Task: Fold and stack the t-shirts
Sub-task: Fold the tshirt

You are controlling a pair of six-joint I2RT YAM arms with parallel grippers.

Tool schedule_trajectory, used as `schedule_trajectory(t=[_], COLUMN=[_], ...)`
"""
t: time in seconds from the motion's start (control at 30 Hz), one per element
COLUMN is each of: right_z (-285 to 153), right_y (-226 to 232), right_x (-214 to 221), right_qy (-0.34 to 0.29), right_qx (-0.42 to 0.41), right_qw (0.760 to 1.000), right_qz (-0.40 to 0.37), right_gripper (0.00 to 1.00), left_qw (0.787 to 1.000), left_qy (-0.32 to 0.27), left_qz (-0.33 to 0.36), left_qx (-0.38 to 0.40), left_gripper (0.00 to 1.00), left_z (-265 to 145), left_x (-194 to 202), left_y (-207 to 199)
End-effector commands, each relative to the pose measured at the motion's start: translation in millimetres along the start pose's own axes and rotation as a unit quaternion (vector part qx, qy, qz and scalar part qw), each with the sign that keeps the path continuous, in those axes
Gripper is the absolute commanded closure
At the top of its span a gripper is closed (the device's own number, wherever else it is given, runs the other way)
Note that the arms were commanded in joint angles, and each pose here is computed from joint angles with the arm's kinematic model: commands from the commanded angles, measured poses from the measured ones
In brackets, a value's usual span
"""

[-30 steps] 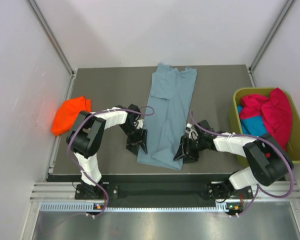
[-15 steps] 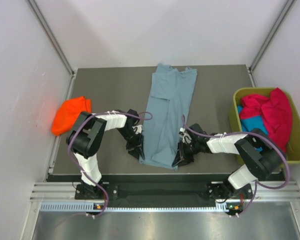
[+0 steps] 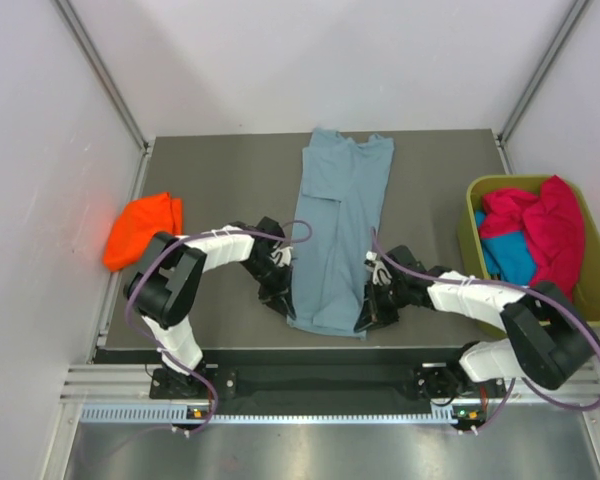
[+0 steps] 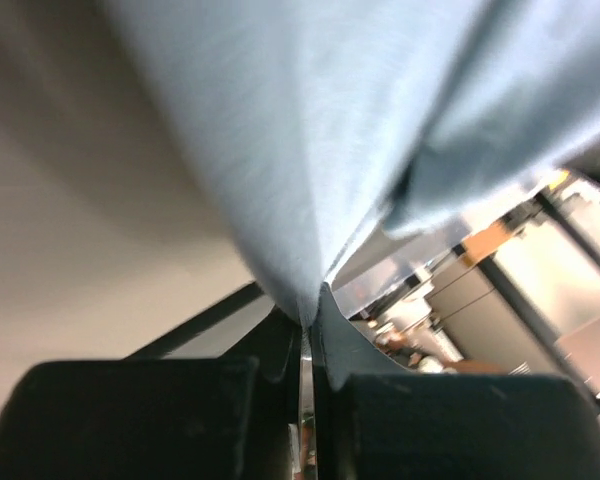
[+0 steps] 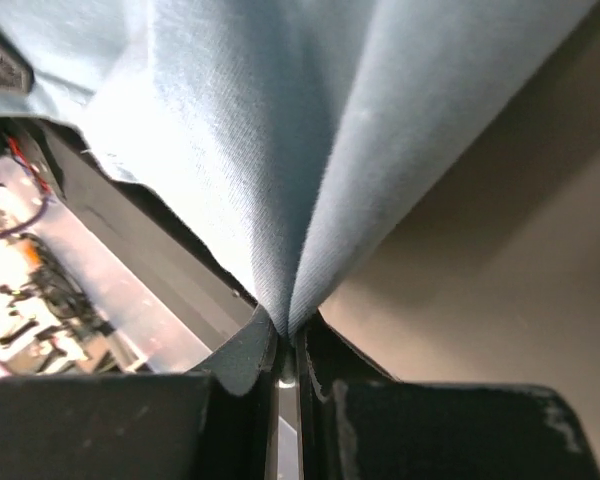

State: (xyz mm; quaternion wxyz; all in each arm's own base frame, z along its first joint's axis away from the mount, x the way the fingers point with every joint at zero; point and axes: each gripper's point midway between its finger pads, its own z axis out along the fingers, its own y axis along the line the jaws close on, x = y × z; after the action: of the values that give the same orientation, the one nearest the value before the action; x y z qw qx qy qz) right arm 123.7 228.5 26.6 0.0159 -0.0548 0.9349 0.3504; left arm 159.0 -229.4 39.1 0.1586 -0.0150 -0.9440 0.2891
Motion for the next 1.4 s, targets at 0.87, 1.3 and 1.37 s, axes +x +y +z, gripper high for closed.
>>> schedule_trajectory(t=[0.87,1.3,1.37], right_z=[-123,-135,-127], right_y=[30,24,16], right_x=[-147,-206,-216], right_qy=[-0.176,-0.230,-0.230], right_qx=[0.112,0.127,0.125], right_qw=[0.969,0.954,0.956], right_qz=[-0.130,-0.142,-0.133], right_gripper=[1.00,1.00,1.00], left_qw=[0.943,0.930,0.931], left_qy=[-0.193,-0.257,-0.252], left_qz=[0.270,0.259,0.257], left_qx=[-0.025,-0.053,-0.059], left_gripper=[1.00,1.00,1.00], left_z=[-95,-140,-137], left_x=[-70,-167,-179], left_y=[-103,-98,-97])
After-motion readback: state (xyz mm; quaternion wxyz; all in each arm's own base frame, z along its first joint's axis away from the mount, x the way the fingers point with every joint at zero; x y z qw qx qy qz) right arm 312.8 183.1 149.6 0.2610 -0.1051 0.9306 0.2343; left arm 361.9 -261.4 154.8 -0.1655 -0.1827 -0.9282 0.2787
